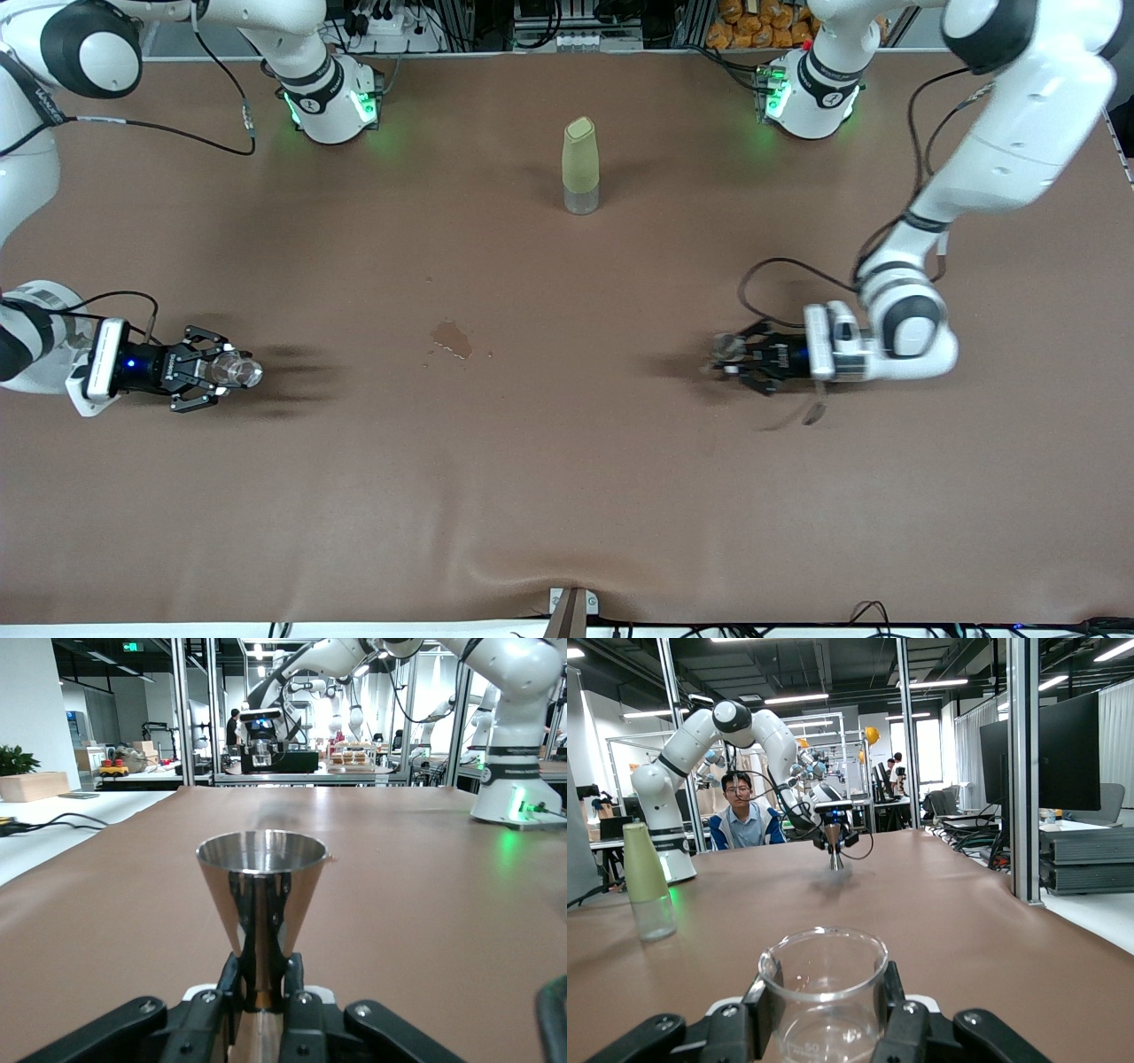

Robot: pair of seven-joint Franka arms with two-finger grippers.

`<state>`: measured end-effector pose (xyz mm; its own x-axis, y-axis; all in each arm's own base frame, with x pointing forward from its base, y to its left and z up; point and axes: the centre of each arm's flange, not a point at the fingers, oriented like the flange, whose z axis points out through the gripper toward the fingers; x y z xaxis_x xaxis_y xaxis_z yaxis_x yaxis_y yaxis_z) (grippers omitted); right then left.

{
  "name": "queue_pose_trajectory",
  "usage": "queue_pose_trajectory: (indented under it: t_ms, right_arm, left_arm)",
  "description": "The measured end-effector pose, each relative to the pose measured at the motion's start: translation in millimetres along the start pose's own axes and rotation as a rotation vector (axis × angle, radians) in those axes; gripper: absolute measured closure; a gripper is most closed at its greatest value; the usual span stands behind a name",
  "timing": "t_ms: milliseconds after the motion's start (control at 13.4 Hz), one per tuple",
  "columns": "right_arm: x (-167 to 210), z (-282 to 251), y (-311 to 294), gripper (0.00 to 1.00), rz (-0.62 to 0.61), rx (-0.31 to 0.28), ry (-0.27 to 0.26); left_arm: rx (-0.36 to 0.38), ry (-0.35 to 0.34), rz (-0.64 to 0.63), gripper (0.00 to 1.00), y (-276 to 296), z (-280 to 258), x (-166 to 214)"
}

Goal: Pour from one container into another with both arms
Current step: 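Lift the glass cup and jigger, bringing both grippers together mid-table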

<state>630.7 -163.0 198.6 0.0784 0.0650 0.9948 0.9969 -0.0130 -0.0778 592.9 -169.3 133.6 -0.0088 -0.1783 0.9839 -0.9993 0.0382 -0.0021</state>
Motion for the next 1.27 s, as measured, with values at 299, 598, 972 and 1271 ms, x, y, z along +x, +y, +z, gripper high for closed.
queue_pose_trajectory:
  t_ms: [299,598,972,1271]
  right_arm:
    - [31.0,10.0,4.7,0.50,-0.011,0.019,-0.008]
    - [59.2,33.7,4.8,0.50,0.016,0.021,-0.018]
    - [76.2,74.7,-10.3,0.50,0.061,-0.040,-0.033]
    - [87.9,117.8,-30.6,0.50,0.087,-0.048,-0.004]
  left_arm:
    - [0.010,-0.024,-0.028,0.79,28.1,140.0,29.6]
    - [-0.009,-0.021,-0.076,0.79,74.8,226.1,43.4]
    - [-0.008,-0.009,-0.092,0.79,122.6,310.6,67.5]
    - [0.022,-0.027,-0.087,0.79,132.4,354.1,74.1]
